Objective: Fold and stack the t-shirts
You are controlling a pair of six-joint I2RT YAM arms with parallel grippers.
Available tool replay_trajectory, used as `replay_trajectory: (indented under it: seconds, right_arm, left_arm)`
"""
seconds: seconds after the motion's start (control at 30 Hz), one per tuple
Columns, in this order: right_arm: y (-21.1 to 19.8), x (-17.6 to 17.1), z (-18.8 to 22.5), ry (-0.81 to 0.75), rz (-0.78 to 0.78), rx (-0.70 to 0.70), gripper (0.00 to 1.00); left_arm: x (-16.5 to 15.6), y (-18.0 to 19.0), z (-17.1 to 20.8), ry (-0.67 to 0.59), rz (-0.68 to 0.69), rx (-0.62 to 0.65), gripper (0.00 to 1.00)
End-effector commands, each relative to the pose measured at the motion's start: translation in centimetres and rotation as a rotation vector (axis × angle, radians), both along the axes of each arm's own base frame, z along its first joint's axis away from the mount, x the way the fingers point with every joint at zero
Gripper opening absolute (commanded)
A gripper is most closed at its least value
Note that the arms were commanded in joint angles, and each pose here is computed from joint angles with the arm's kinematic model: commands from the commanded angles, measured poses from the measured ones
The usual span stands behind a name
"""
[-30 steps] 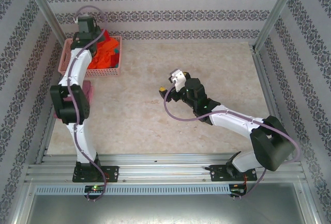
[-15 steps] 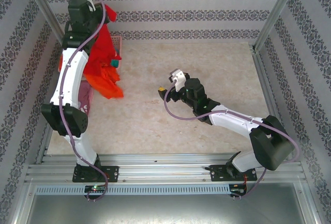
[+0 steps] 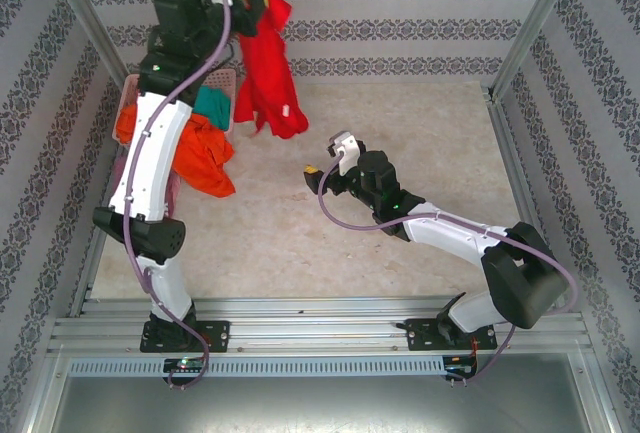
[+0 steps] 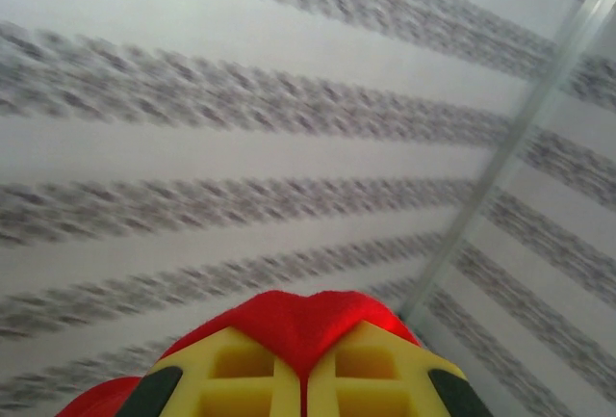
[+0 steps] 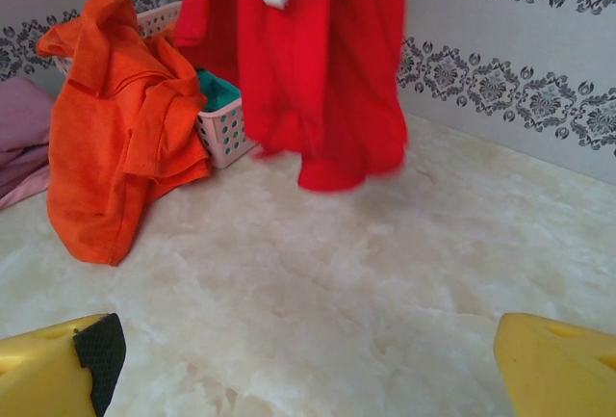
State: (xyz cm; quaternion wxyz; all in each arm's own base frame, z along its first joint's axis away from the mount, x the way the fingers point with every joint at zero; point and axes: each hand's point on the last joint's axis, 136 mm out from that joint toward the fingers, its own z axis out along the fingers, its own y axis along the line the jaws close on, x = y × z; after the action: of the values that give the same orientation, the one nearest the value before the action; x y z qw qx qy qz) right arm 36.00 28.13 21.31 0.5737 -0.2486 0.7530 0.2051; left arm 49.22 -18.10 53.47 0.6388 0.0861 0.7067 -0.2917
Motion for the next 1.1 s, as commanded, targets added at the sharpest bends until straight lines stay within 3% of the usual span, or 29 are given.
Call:
replay_trajectory:
  seconds: [0.0,0.03,0.07,0.1,0.13,0.17,0.2,0.33,0.5,0.67,0.8,1.07]
  right_arm:
    - [0.9,-0.7,1.9,-0.036,0.042,0.064,0.98]
    - [1.0,-0.8,2.0,-0.038,0.052,0.071,0.98]
    - [1.1,-1.0,2.2,-0.043,0.066,0.078,0.98]
    - [1.4,-1.3,2.3,-0.048,0.085,0.084,0.98]
    - [1.6,-1.5,2.4,-0.052,0.103,0.089,0.98]
    - [1.8,-1.8,2.6,-0.056,0.125,0.094,0.98]
    - [2.1,-2.1,2.6,-0.058,0.147,0.099,0.98]
    - [2.9,-2.7,2.5,-0.045,0.209,0.101,0.98]
    - [3.6,-2.0,1.9,-0.033,0.215,0.097,0.98]
    - [4.8,-1.3,1.4,-0.013,0.237,0.116,0.98]
    - [5.5,-0.9,1.5,0.000,0.251,0.136,0.98]
    - [5.5,-1.0,1.4,0.006,0.244,0.134,0.98]
  left_arm:
    - [-3.2,-3.9,-0.4,0.034,-0.196,-0.048,0.00]
    - [-3.4,-4.5,-1.4,0.057,-0.226,-0.057,0.00]
    - [-3.6,-5.0,-2.7,0.083,-0.249,-0.066,0.08]
    - [-3.6,-5.2,-4.2,0.105,-0.256,-0.069,0.27]
    - [-3.5,-5.0,-5.4,0.117,-0.241,-0.068,0.55]
    - [-3.2,-4.3,-7.2,0.137,-0.191,-0.058,0.89]
    - [-2.9,-3.2,-8.8,0.152,-0.131,-0.037,1.00]
    - [-2.9,2.0,-14.9,0.241,0.104,0.041,1.00]
    - [-4.5,12.6,-25.1,0.395,0.520,0.133,1.00]
    - [-6.8,22.6,-35.6,0.599,0.842,0.059,1.00]
    - [-6.5,25.2,-40.7,0.701,0.875,-0.007,1.00]
    - [-3.0,24.1,-45.6,0.798,0.789,-0.120,1.00]
